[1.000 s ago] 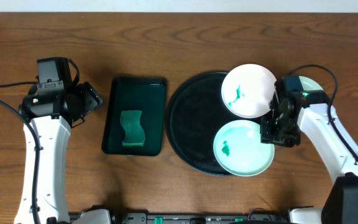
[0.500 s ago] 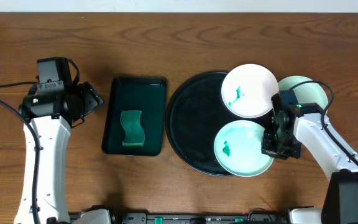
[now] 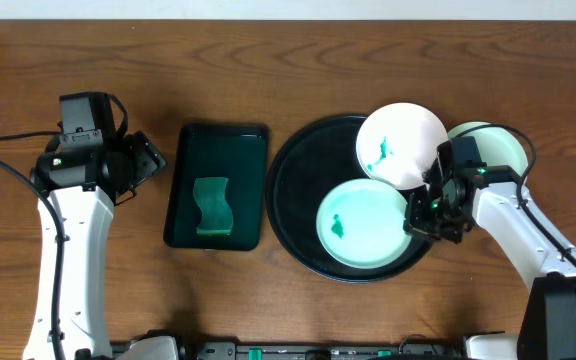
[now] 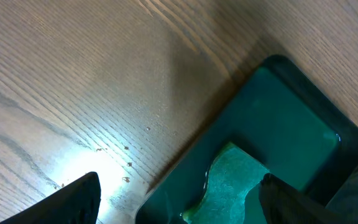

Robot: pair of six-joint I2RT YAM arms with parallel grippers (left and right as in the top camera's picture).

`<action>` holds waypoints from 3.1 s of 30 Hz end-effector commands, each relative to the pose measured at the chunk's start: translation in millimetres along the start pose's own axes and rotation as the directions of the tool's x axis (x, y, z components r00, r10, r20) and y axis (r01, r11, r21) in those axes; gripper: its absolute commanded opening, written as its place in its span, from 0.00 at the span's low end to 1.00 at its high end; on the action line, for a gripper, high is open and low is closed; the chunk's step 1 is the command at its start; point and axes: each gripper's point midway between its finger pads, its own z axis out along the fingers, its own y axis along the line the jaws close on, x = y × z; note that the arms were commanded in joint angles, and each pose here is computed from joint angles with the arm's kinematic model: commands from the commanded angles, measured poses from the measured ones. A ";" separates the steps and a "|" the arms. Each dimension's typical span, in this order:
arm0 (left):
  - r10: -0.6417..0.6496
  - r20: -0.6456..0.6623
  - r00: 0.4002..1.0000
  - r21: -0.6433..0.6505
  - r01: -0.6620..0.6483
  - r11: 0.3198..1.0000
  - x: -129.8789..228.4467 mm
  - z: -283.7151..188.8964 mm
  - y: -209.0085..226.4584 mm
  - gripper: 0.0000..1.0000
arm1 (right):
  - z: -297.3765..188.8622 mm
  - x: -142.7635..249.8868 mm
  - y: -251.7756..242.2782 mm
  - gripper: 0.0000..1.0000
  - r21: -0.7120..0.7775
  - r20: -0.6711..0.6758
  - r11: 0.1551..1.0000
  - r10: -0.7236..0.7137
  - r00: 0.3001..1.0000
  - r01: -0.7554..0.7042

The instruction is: Clean dirty plates on tray and stack at the side

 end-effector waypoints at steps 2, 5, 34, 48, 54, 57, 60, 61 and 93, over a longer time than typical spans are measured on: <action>0.001 0.019 1.000 -0.002 -0.001 1.000 -6.0 -4.7 0.5 0.82 | -4.2 -2.9 35.9 0.01 -0.183 0.004 0.983 -0.011 1.000 0.011; 0.001 0.019 1.000 -0.002 -0.001 1.000 -6.0 -4.7 0.5 0.82 | -3.7 -9.7 38.6 0.01 -0.180 0.037 0.983 -0.021 0.999 0.028; 0.001 0.019 1.000 -0.002 -0.001 1.000 -6.0 -4.7 0.5 0.82 | 15.6 -22.7 61.5 0.01 0.089 0.312 0.995 0.015 0.950 -0.044; 0.001 0.019 1.000 -0.002 -0.001 1.000 -6.0 -4.7 0.5 0.82 | 17.0 -24.5 66.3 0.35 0.117 0.306 0.986 -0.145 0.941 0.114; 0.001 0.019 1.000 -0.002 -0.001 1.000 -6.0 -4.7 0.5 0.82 | -16.3 -47.2 73.3 0.46 0.155 0.317 0.963 -0.261 0.912 0.221; 0.001 0.019 1.000 -0.002 -0.001 1.000 -6.0 -4.7 0.5 0.82 | -48.0 -61.6 79.9 0.49 0.174 0.329 0.951 -0.301 0.895 0.256; 0.001 0.019 1.000 -0.002 -0.001 1.000 -6.0 -4.7 0.5 0.82 | -67.7 -70.2 87.2 0.50 0.187 0.345 0.934 -0.351 0.871 0.303; 0.001 0.019 1.000 -0.002 -0.001 1.000 -6.0 -4.7 0.5 0.82 | -68.5 -70.7 88.1 0.51 0.190 0.345 0.931 -0.362 0.866 0.313; 0.001 0.019 1.000 -0.002 -0.001 1.000 -6.0 -4.7 0.5 0.82 | -5.5 -55.7 54.9 0.44 0.201 0.305 0.930 -0.357 0.883 0.307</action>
